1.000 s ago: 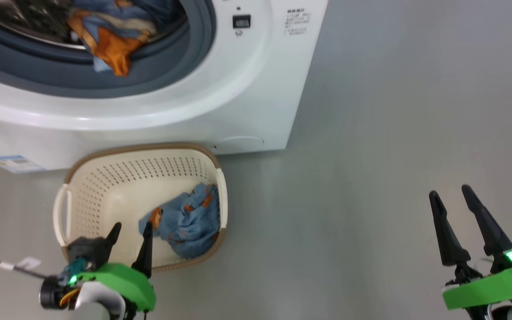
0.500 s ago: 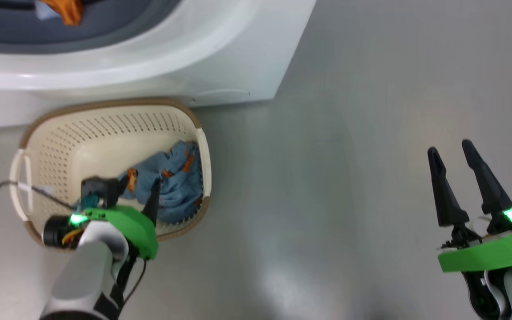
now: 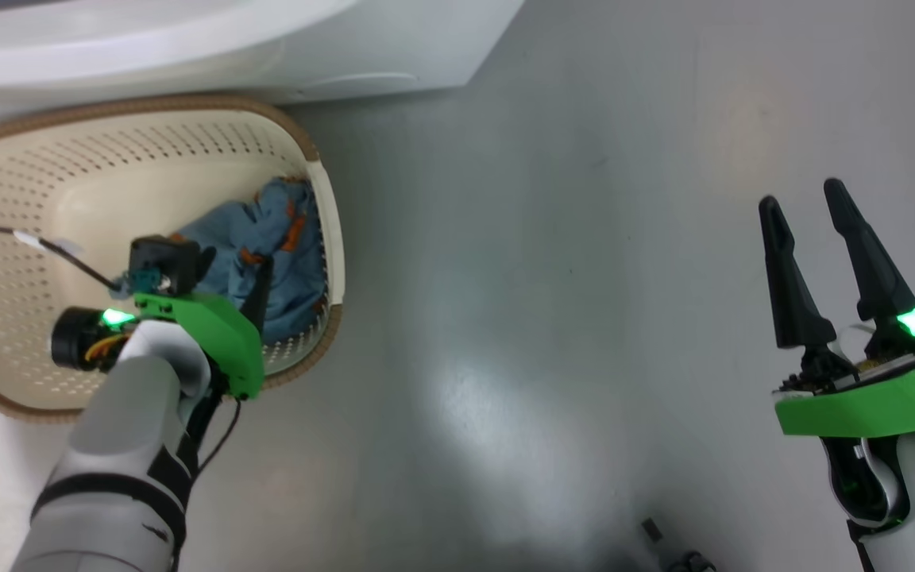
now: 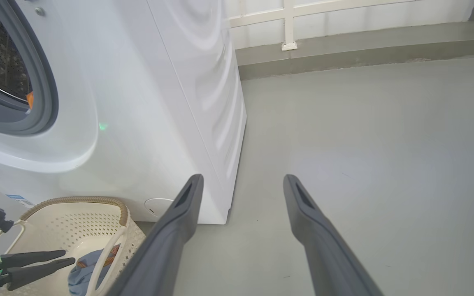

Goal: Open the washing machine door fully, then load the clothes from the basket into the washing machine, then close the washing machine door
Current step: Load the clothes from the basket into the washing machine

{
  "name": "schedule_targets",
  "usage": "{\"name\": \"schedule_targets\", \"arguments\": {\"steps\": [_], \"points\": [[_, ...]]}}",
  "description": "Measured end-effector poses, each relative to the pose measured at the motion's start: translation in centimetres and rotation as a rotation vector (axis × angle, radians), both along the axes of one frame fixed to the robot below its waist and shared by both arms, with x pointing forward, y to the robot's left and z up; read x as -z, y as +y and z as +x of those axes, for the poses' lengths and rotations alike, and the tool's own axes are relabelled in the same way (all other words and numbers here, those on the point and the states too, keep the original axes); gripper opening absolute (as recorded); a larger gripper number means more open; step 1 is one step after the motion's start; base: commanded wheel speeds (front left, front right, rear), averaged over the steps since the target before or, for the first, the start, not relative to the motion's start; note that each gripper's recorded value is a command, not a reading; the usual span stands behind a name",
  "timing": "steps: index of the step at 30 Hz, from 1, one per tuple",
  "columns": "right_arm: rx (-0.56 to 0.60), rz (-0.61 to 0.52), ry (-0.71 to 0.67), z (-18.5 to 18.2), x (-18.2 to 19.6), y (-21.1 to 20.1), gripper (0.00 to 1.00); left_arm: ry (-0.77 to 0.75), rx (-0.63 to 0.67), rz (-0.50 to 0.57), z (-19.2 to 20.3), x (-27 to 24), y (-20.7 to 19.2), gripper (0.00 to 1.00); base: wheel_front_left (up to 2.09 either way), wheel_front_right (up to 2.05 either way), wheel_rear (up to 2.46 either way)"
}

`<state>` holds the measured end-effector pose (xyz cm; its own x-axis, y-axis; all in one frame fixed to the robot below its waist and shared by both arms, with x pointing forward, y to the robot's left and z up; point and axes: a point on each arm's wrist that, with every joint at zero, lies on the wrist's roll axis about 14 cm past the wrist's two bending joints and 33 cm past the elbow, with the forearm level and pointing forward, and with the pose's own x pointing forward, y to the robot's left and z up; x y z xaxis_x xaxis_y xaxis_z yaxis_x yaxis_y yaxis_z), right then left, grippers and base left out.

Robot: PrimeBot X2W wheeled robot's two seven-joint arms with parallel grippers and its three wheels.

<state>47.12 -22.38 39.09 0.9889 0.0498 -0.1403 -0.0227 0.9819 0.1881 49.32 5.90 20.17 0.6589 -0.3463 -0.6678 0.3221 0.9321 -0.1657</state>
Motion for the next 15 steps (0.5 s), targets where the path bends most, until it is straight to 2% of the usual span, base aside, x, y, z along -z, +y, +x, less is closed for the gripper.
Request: {"name": "schedule_targets", "arguments": {"steps": [15], "points": [[0.012,-0.005,0.045,0.7,2.7,-0.3,1.00,0.115,0.047,0.003,0.0,5.1,-0.9,1.00,0.00,0.00,0.00]]}}
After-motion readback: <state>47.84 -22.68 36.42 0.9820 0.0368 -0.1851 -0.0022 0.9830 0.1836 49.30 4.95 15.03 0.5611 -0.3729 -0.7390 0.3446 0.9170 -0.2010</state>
